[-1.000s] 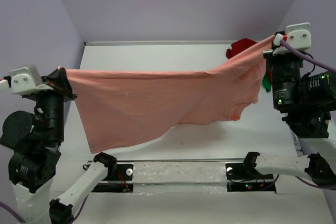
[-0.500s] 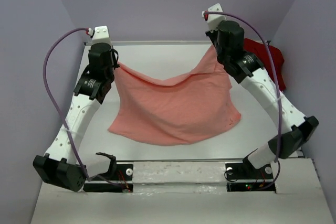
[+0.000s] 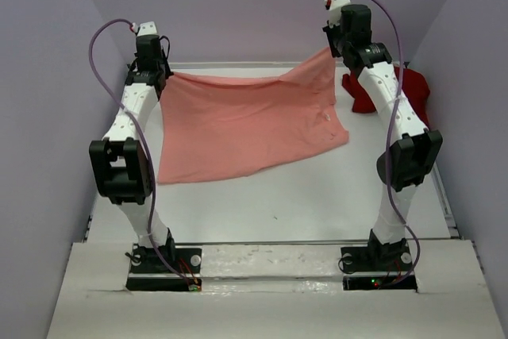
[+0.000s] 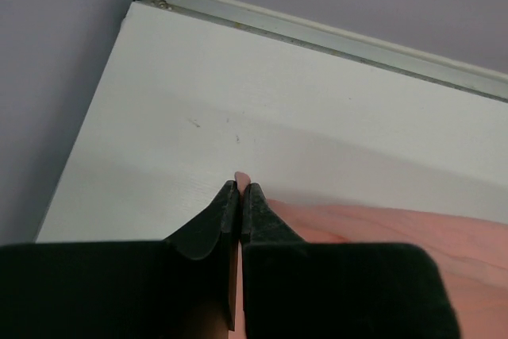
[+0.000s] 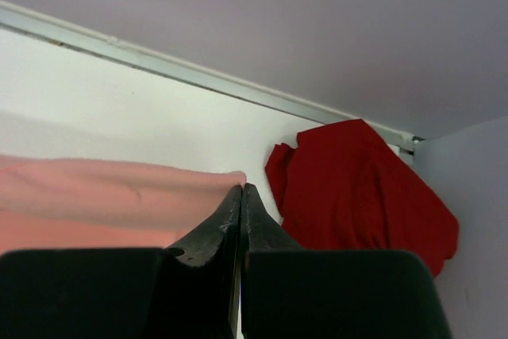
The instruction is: Fold and stack the t-shirts
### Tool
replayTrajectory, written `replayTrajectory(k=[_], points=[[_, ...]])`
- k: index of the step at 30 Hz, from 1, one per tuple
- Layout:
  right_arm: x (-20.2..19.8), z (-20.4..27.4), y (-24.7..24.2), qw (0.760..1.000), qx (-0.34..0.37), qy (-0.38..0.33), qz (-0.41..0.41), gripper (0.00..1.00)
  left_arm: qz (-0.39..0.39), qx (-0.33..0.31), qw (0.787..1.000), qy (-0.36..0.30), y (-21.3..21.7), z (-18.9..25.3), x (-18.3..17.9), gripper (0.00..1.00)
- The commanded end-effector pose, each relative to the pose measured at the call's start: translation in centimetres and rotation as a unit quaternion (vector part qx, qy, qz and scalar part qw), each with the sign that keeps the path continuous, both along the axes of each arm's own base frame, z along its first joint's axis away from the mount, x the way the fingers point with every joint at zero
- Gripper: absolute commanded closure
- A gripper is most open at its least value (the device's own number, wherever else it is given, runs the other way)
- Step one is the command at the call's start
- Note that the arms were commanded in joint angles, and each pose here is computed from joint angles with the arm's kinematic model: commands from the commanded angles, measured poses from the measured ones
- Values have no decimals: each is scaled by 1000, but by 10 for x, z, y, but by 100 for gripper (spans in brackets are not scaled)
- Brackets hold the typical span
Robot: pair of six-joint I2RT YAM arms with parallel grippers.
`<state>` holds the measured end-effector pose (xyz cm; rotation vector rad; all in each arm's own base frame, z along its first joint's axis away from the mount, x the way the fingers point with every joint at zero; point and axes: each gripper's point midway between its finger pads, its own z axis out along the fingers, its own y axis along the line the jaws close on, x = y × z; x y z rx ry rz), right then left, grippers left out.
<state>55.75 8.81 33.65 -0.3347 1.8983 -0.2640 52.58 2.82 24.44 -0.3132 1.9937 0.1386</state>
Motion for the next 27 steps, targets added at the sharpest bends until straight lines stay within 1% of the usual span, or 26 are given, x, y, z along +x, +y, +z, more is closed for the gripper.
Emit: replayTrajectory(k=[1,3,6,12,15,16,19,23,27], points=[[12,-7,7,998,42,13,35,100,-35,-8,999,-3,-11,-4,30,100],[19,-30,1,998,44,35,35,100,-30,-11,999,12,-10,-21,35,100],[23,-50,1,996,51,57,39,100,-37,-13,999,18,-13,-32,39,100],[24,-84,1,994,50,92,30,100,-22,-6,999,22,-7,-29,36,100],[17,-86,-1,994,52,98,27,100,-13,-10,999,30,-6,-33,31,100],[13,-97,-2,992,51,108,25,100,-10,-10,999,31,-6,-32,28,100],[5,-93,-3,992,56,108,21,100,10,-9,999,44,-2,-40,19,100],[-9,-101,-9,991,59,122,6,100,24,1,998,60,-4,-49,8,100],[-18,-100,-13,990,67,124,-11,100,36,-7,997,65,-7,-52,3,100]])
